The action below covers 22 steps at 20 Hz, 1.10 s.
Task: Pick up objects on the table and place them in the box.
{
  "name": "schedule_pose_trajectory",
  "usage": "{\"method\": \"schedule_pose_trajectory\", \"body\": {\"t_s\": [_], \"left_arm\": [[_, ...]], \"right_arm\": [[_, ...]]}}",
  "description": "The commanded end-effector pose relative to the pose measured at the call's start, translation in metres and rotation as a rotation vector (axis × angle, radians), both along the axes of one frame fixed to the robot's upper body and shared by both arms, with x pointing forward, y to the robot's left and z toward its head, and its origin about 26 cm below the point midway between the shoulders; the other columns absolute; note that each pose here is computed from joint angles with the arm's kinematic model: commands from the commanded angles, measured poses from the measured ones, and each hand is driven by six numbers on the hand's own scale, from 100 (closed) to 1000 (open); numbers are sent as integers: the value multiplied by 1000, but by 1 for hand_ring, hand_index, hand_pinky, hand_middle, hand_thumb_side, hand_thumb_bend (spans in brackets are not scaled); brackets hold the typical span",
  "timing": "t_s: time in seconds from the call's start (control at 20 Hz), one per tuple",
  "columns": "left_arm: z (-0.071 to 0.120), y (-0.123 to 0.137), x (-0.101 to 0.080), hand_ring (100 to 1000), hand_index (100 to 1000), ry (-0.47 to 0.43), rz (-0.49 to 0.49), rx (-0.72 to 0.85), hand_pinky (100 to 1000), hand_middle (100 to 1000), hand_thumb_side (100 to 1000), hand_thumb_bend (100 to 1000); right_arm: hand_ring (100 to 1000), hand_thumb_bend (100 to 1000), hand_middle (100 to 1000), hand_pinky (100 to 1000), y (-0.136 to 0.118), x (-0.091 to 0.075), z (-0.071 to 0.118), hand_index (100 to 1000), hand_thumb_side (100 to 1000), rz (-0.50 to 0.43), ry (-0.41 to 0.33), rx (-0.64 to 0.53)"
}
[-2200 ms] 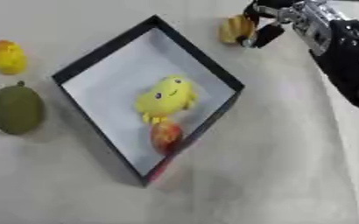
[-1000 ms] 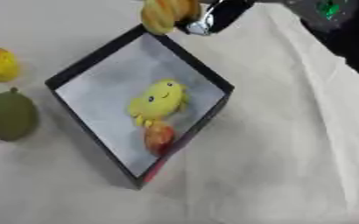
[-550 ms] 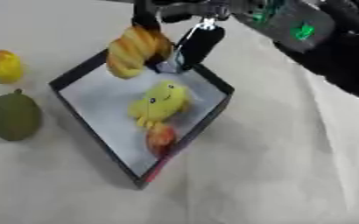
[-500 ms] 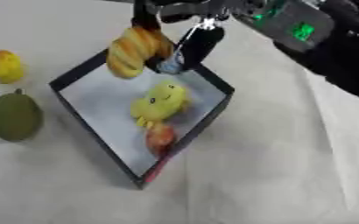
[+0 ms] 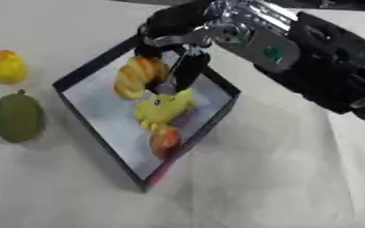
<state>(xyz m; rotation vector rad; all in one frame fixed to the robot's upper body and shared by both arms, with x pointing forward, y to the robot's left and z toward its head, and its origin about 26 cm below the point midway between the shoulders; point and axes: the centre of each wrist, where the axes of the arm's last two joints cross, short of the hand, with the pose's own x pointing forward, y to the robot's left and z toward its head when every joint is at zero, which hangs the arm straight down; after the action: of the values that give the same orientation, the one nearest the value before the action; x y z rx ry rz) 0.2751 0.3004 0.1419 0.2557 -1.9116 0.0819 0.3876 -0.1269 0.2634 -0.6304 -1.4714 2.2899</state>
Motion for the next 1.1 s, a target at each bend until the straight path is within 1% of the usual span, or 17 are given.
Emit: {"method": "schedule_pose_trajectory", "body": {"t_s": [0.05,0.1,0.15,0.2,0.25,0.3,0.35,0.4,0.5,0.7,0.8,0.95,1.1], "left_arm": [[10,2,-1,716,824,-32,4,24,896,737,939,137],[10,2,-1,716,824,-31,3,23,896,737,939,137],[10,2,-1,716,824,-31,3,23,896,737,939,138],[10,2,0,716,824,-30,3,23,896,737,939,138],[10,2,0,716,824,-30,2,23,896,737,939,138],[10,2,0,716,824,-31,2,22,897,737,939,138],[10,2,0,716,824,-31,2,22,897,737,939,138],[10,1,0,715,824,-31,2,22,897,737,939,138],[10,1,0,715,824,-31,2,22,897,737,939,138],[9,2,0,715,823,-29,3,22,897,737,939,138],[9,2,0,715,824,-28,3,22,897,737,939,138],[9,2,-1,714,823,-27,4,23,897,737,938,138],[8,3,-1,714,823,-23,5,23,897,737,937,137]], "right_arm": [[619,156,496,744,-3,9,-3,648,478,-15,-15,-23],[632,172,511,747,-4,11,-7,663,483,-17,-7,-30],[671,201,549,754,-4,12,-10,701,492,-15,1,-38],[692,220,570,761,-5,13,-12,722,498,-13,7,-45],[742,260,633,788,-5,14,-14,774,501,-11,15,-51],[754,271,652,795,-5,15,-15,788,502,-7,26,-58],[754,271,652,795,-6,15,-16,788,502,-5,34,-63],[808,316,746,833,-6,15,-17,858,494,-1,47,-73],[860,351,810,866,-7,16,-19,893,481,1,75,-98],[891,400,835,899,-10,17,-17,928,456,-29,96,-122],[913,459,843,928,-10,16,-14,947,467,-48,86,-118],[915,457,844,939,-10,12,-9,963,474,-52,53,-82],[906,458,837,942,-11,7,-1,962,459,-45,37,-35]]}}
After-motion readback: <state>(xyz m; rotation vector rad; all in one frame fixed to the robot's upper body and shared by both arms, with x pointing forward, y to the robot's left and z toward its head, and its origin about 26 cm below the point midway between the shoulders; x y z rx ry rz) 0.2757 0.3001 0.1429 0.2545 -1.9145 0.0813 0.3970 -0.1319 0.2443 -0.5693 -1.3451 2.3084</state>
